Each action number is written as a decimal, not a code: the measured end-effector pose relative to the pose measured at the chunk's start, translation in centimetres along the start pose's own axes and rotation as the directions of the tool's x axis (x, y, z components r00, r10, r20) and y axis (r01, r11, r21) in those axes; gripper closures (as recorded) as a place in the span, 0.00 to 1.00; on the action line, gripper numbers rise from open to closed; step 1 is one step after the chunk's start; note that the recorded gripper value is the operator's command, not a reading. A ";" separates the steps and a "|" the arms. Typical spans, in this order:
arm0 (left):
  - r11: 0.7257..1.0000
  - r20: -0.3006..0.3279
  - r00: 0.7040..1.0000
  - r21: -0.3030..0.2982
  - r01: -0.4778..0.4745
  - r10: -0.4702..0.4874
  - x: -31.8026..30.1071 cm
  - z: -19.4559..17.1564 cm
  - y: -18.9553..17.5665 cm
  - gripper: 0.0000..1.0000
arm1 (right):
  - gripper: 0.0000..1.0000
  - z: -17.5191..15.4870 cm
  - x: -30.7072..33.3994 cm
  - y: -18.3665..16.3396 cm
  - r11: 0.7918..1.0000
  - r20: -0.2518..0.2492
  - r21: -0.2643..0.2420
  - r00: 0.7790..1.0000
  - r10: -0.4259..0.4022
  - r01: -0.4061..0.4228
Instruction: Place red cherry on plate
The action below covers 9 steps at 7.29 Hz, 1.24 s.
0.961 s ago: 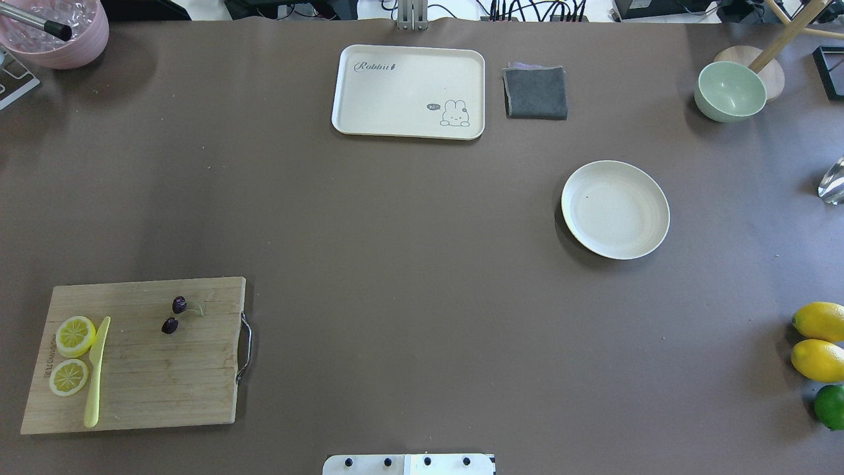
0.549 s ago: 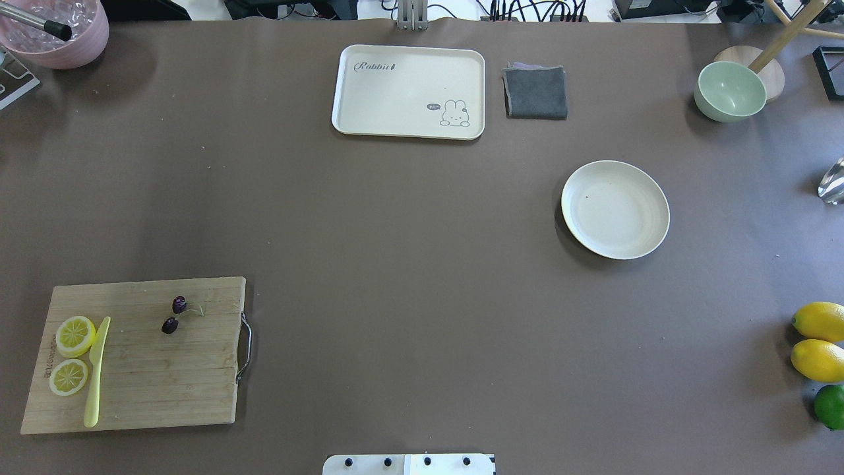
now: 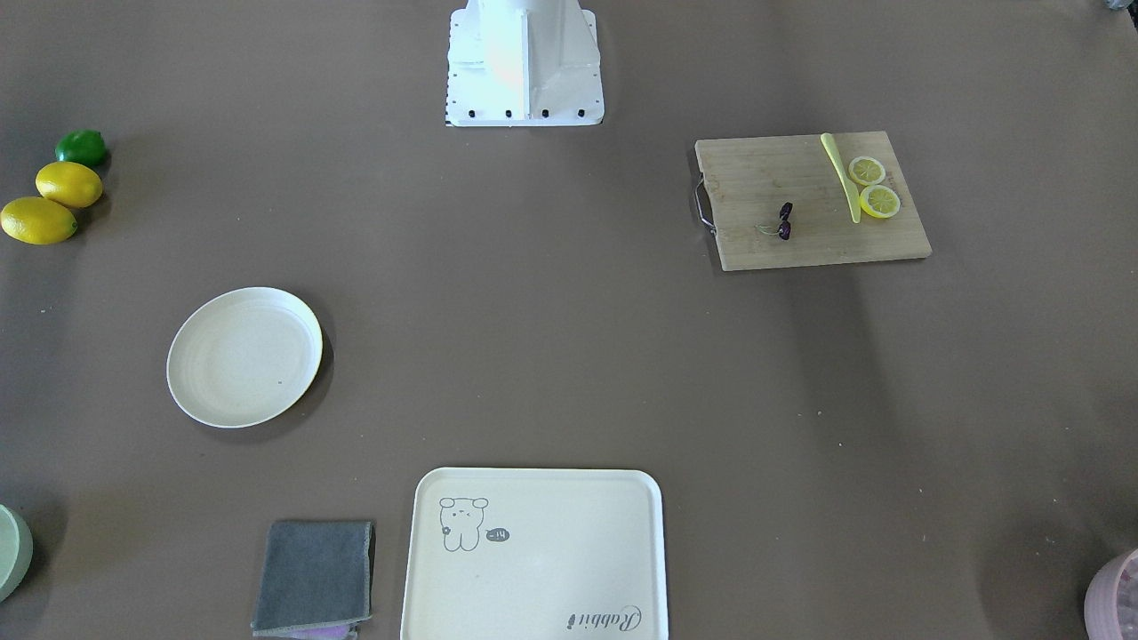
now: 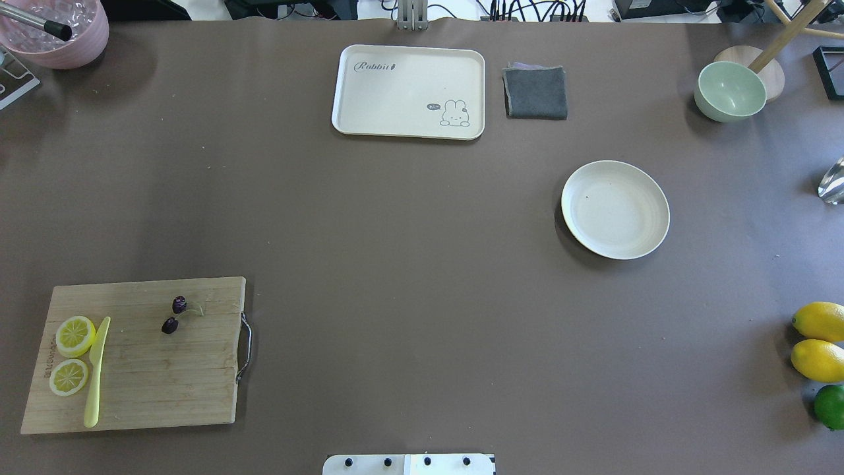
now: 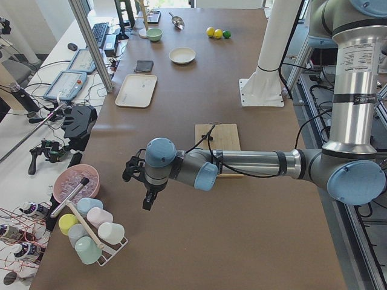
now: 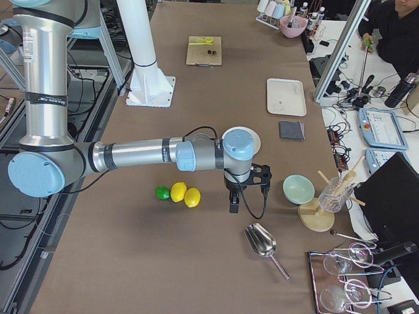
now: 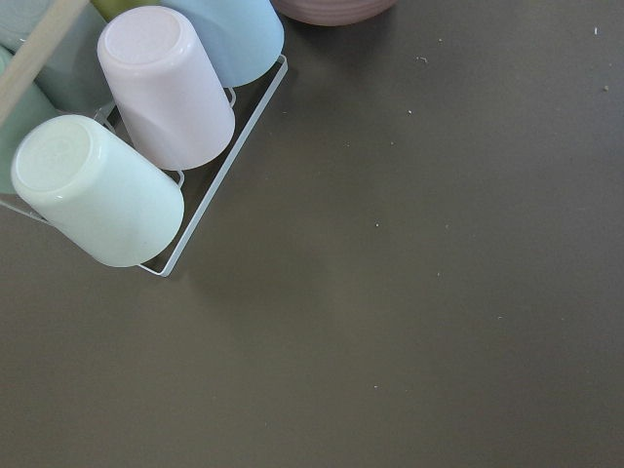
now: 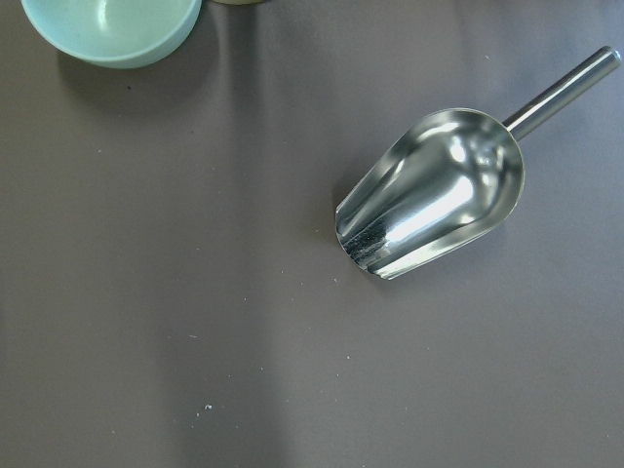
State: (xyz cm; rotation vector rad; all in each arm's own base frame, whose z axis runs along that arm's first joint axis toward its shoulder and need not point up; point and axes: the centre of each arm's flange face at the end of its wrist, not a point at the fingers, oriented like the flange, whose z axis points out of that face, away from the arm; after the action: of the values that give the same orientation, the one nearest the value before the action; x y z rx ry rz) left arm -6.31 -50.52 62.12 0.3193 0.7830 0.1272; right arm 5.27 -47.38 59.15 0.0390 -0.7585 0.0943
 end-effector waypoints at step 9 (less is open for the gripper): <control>1.000 0.000 1.000 -0.006 0.006 -0.006 -0.3 0.3 0.2 0.02 | 0.00 0.0 -0.3 -0.1 1.000 0.001 0.002 1.000 -0.007 0.007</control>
State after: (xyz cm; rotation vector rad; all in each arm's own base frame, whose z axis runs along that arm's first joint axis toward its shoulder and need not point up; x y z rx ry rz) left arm -6.31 -50.43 62.54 0.3113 0.7833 0.1239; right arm 5.09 -47.52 58.95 0.0434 -0.7596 0.0884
